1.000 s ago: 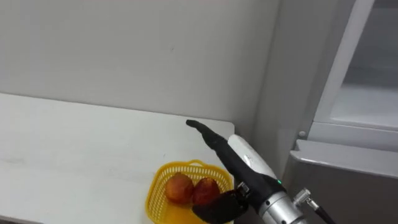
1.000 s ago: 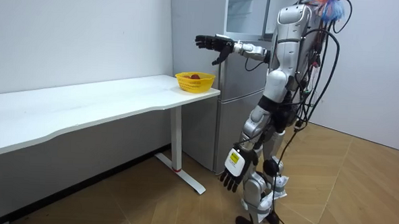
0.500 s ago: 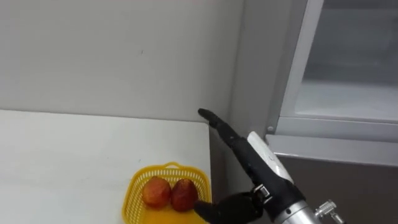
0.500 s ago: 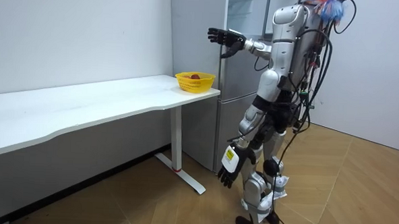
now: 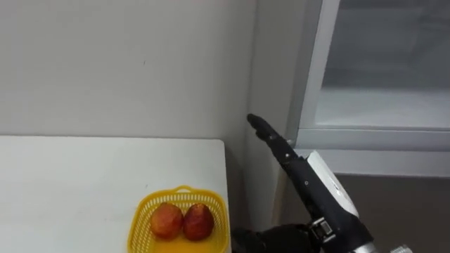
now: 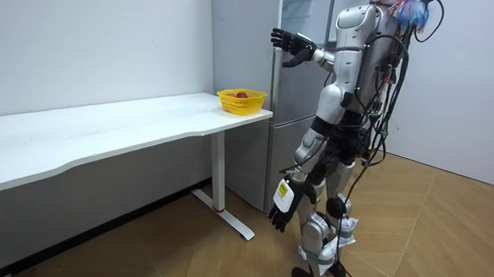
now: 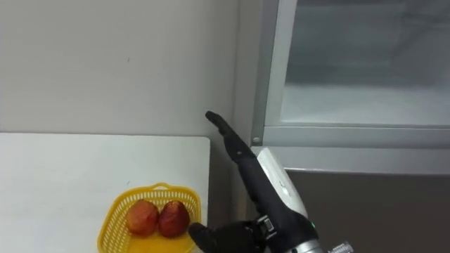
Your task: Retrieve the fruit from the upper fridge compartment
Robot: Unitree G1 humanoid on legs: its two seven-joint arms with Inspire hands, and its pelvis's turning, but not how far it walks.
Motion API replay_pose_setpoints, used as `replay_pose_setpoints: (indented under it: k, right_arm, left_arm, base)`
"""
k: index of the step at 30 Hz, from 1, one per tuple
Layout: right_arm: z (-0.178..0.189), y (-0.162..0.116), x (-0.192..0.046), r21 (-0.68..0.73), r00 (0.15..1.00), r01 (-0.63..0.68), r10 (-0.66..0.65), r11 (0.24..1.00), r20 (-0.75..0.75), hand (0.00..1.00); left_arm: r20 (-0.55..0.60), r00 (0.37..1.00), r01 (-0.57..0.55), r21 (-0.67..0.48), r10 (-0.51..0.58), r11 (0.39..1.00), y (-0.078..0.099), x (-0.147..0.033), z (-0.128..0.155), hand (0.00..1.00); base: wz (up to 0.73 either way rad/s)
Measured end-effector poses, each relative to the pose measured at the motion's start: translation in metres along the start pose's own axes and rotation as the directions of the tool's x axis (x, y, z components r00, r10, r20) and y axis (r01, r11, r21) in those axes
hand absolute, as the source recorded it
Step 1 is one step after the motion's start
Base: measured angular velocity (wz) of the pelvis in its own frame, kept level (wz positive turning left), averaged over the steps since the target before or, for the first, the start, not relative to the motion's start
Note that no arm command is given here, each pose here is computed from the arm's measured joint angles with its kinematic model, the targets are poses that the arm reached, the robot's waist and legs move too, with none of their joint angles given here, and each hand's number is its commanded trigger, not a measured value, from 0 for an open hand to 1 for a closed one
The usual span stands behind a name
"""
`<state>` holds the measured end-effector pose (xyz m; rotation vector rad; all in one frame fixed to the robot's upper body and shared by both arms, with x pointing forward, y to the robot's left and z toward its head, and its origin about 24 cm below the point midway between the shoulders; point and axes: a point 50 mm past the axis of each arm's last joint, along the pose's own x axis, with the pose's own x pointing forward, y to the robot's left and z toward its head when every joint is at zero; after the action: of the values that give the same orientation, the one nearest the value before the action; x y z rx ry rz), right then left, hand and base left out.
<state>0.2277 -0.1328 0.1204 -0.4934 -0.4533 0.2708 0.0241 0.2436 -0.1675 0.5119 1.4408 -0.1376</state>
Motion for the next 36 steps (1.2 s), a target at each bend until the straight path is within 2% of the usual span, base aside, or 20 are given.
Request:
replay_pose_setpoints:
  k: [17,20,22,24,30,36]
  right_arm:
    - [-0.006,-0.004,-0.038,0.029,0.999,0.022,-0.021,0.999,-0.05,0.0]
    - [-0.02,-0.001,-0.055,0.038,0.988,0.018,-0.012,0.999,-0.156,0.0]
    - [-0.049,0.005,-0.084,0.052,0.928,0.005,0.014,0.999,-0.373,0.0]
    - [-0.061,0.003,-0.1,0.049,0.878,0.014,0.011,0.999,-0.478,0.0]
    - [-0.064,-0.013,-0.106,0.048,0.86,0.126,-0.085,0.991,-0.504,0.0]
    - [-0.064,-0.013,-0.108,0.045,0.853,0.15,-0.107,0.988,-0.511,0.0]
  left_arm:
    - [-0.018,1.0,0.018,-0.03,-0.018,0.999,-0.001,-0.001,-0.01,0.0]
    - [-0.008,1.0,0.012,-0.046,-0.013,0.999,-0.001,-0.001,-0.009,0.0]
    - [0.004,1.0,0.004,-0.044,-0.004,0.999,-0.001,-0.001,-0.008,0.0]
    - [0.006,1.0,0.007,-0.042,-0.007,0.999,-0.001,-0.001,-0.008,0.0]
    - [0.028,1.0,0.008,-0.024,-0.008,1.0,-0.001,-0.001,-0.004,0.0]
    - [0.03,1.0,0.006,-0.022,-0.005,1.0,-0.001,-0.001,-0.004,0.0]
  base:
    - [-0.06]
    - [-0.15]
    - [-0.25]
    - [-0.39]
    - [-0.22]
    - [-0.07]
